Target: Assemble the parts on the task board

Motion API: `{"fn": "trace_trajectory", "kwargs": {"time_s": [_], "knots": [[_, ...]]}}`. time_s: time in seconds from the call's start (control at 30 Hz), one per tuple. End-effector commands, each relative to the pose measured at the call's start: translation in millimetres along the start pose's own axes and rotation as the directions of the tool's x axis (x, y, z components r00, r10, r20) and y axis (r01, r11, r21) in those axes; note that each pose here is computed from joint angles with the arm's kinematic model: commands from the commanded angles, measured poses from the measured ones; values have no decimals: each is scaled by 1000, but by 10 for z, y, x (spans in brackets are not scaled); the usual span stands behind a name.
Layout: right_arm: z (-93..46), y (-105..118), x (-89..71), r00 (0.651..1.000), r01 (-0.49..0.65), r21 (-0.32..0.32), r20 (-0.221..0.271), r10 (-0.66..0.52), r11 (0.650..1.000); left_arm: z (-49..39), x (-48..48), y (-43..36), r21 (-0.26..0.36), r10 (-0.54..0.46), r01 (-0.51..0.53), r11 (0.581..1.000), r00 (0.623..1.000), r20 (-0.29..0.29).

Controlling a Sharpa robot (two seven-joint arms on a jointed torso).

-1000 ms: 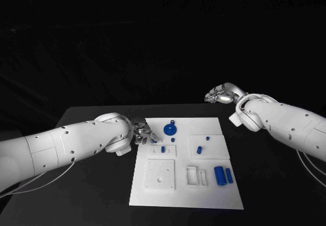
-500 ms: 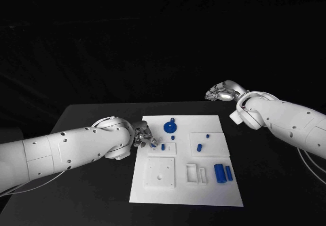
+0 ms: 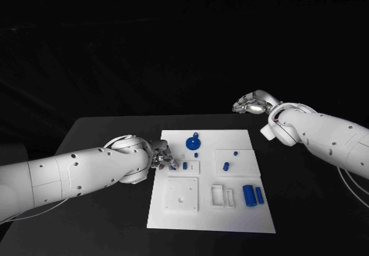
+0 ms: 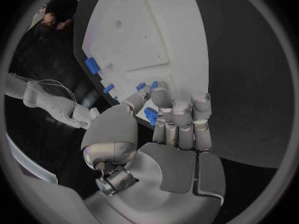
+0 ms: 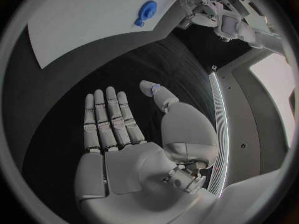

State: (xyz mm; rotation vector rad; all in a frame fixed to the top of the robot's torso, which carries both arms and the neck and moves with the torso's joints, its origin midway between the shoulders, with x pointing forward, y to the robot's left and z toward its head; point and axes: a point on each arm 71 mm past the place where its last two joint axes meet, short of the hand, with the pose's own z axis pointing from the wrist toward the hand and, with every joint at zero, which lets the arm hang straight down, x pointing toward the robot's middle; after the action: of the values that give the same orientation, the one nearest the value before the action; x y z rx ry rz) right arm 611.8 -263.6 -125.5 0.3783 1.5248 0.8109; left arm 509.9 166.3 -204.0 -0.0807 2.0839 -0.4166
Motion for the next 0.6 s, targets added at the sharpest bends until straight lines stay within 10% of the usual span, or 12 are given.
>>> {"fn": "trace_trajectory", "kwargs": {"time_s": [0.03,0.6], "knots": [[-1,5,3,1000,-1,-3,-5,1,1000,13,-12,-6,3,29,-29,1000,999,20],[0,15,12,1000,-2,-5,-7,2,1000,39,8,-27,13,36,-37,999,998,43]]}}
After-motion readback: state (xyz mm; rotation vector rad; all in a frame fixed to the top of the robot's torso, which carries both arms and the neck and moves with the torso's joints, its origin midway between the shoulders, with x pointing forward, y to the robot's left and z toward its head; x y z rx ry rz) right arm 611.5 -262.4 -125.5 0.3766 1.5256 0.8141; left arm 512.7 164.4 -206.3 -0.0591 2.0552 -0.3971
